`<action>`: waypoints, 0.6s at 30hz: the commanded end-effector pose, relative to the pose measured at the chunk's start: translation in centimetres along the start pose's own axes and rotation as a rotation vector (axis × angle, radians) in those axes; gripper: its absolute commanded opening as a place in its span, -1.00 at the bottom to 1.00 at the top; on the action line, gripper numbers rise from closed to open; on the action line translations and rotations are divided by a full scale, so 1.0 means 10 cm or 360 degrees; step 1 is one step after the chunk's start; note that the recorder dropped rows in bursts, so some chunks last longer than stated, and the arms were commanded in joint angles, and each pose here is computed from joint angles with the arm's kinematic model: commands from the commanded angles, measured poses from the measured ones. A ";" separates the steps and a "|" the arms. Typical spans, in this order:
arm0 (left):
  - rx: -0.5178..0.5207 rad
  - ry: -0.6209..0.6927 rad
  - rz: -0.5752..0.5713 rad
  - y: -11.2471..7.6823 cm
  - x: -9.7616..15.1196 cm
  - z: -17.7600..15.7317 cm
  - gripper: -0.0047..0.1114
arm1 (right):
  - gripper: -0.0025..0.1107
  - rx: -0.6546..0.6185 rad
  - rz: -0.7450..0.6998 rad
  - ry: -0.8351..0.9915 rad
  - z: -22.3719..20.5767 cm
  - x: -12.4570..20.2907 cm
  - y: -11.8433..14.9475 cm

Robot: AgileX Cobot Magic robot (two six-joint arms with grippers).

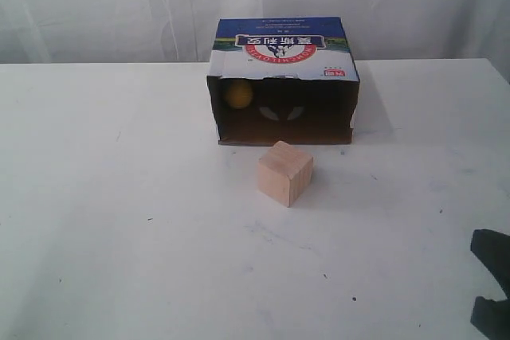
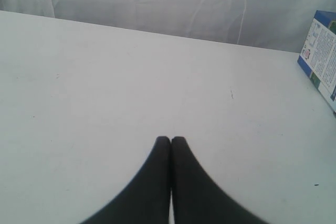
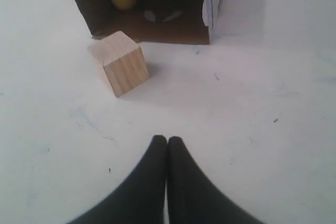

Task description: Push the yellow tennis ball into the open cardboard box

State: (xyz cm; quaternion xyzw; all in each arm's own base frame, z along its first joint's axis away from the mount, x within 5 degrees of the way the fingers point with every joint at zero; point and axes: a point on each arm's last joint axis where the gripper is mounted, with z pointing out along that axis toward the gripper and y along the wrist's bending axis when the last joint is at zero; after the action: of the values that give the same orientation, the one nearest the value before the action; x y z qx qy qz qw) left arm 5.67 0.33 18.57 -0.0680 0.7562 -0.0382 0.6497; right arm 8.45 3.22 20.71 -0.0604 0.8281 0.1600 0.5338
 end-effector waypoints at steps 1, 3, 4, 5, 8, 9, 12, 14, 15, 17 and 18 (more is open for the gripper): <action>-0.0001 -0.0008 -0.0004 0.00 0.01 0.00 -0.92 | -0.96 -0.0050 0.0097 -0.0130 -0.09 0.06 0.00; -0.0001 -0.0008 -0.0004 0.00 0.01 0.00 -0.92 | -0.96 -0.0054 0.0097 -0.0148 -0.10 0.11 -0.01; -0.0001 -0.0008 -0.0004 0.00 0.01 0.00 -0.92 | -0.96 -0.0055 0.0097 -0.0152 -0.11 0.13 -0.02; -0.0001 -0.0008 -0.0004 0.00 0.01 0.00 -0.92 | -0.96 -0.0056 0.0097 -0.0152 -0.11 0.15 -0.02; -0.0001 -0.0008 -0.0004 0.00 0.01 0.00 -0.92 | -0.96 -0.0062 0.0112 -0.0159 -0.11 0.22 -0.04; -0.0001 -0.0008 -0.0004 0.00 0.01 0.00 -0.92 | -0.96 -0.0065 0.0112 -0.0171 -0.12 0.23 -0.04; -0.0001 -0.0008 -0.0004 0.00 0.01 0.00 -0.92 | -0.96 -0.0073 0.0111 -0.0202 -0.14 0.27 -0.05; -0.0001 -0.0008 -0.0004 0.00 0.01 0.00 -0.92 | -0.96 -0.0080 0.0111 -0.0227 -0.15 0.27 -0.05; -0.0001 -0.0008 -0.0004 0.00 0.01 0.00 -0.92 | -0.96 -0.0086 0.0120 -0.0239 -0.16 0.27 -0.04; -0.0001 -0.0008 -0.0004 0.00 0.01 0.00 -0.92 | -0.96 -0.0098 0.0145 -0.0240 -0.18 0.27 -0.04; -0.0001 -0.0008 -0.0004 0.00 0.01 0.00 -0.92 | -0.96 -0.0102 0.0161 -0.0218 -0.18 0.29 -0.04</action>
State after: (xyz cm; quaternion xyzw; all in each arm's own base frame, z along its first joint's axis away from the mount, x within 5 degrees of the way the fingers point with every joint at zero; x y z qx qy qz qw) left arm 5.67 0.33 18.57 -0.0680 0.7562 -0.0382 0.6497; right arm 5.99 2.45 18.93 -0.0323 0.7832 0.2063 0.5856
